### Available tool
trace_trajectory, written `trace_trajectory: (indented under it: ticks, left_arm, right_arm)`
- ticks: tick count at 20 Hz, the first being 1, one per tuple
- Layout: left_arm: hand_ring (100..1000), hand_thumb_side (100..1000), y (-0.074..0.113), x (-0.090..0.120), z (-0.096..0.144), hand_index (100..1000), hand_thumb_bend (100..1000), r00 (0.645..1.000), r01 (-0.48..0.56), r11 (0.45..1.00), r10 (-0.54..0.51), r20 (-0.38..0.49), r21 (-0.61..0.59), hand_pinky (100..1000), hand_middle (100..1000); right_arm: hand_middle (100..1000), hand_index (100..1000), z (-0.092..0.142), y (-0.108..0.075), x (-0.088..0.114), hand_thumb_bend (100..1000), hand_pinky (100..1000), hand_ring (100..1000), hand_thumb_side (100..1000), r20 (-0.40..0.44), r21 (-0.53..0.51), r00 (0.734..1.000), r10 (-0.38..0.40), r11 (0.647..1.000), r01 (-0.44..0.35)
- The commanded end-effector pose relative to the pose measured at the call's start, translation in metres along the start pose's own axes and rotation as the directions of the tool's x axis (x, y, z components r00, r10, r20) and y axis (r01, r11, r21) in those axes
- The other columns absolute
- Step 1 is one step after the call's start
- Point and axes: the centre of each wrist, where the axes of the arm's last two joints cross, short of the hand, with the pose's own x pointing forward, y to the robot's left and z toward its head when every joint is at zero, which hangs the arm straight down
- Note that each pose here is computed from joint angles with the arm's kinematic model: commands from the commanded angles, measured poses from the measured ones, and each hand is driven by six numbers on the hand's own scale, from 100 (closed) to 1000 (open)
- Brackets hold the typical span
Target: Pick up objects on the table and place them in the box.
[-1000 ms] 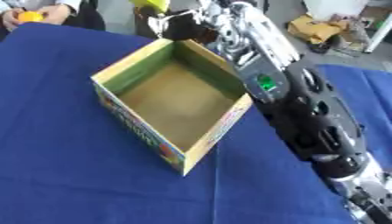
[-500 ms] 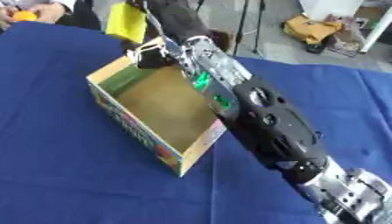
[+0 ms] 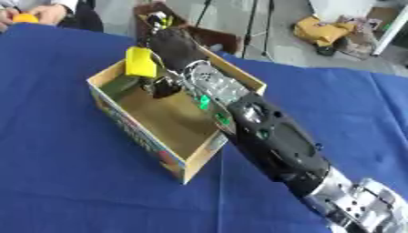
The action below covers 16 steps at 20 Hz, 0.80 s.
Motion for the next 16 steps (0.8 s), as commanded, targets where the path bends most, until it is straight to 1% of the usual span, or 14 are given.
trace_trajectory:
  ticks: [1,7,11,13,14,16]
  left_arm:
    - [402,1000,-0.001,0.006,-0.002,658,100,1.0,-0.001,1.0,0.002,0.026,-0.003,239,404]
    - [402,1000,-0.001,0.006,-0.003,659,100,1.0,-0.001,1.0,0.001,0.027,-0.002,239,405]
    - [402,1000,-0.001,0.006,-0.002,658,100,1.0,-0.001,1.0,0.001,0.027,-0.001,239,405]
    - [402,1000,-0.001,0.006,-0.002,659,100,1.0,0.0,1.0,0.0,0.026,-0.002,239,405]
    - [403,1000,-0.001,0.006,-0.002,659,100,1.0,0.0,1.0,0.0,0.025,-0.002,239,405]
    - [403,1000,-0.001,0.005,-0.002,659,100,1.0,0.001,1.0,-0.001,0.023,-0.002,239,405]
  right_arm:
    - [270,369,-0.002,-0.005,-0.002,100,515,530,180,-0.007,-0.001,0.999,0.045,0.999,-0.045]
    - [271,377,0.0,0.004,-0.002,100,518,533,194,-0.004,0.04,0.995,0.102,0.994,-0.102]
    - [273,390,0.0,0.005,-0.001,100,519,536,207,0.008,0.051,0.996,0.093,0.994,-0.094]
    - [392,561,0.0,0.001,0.003,100,554,590,229,0.034,0.052,0.996,0.078,0.995,-0.079]
    - [480,660,0.0,-0.002,0.004,100,586,636,241,0.049,0.052,0.996,0.07,0.996,-0.073]
    - [599,776,0.001,-0.01,0.004,100,640,712,264,0.072,0.057,0.995,0.064,0.996,-0.068]
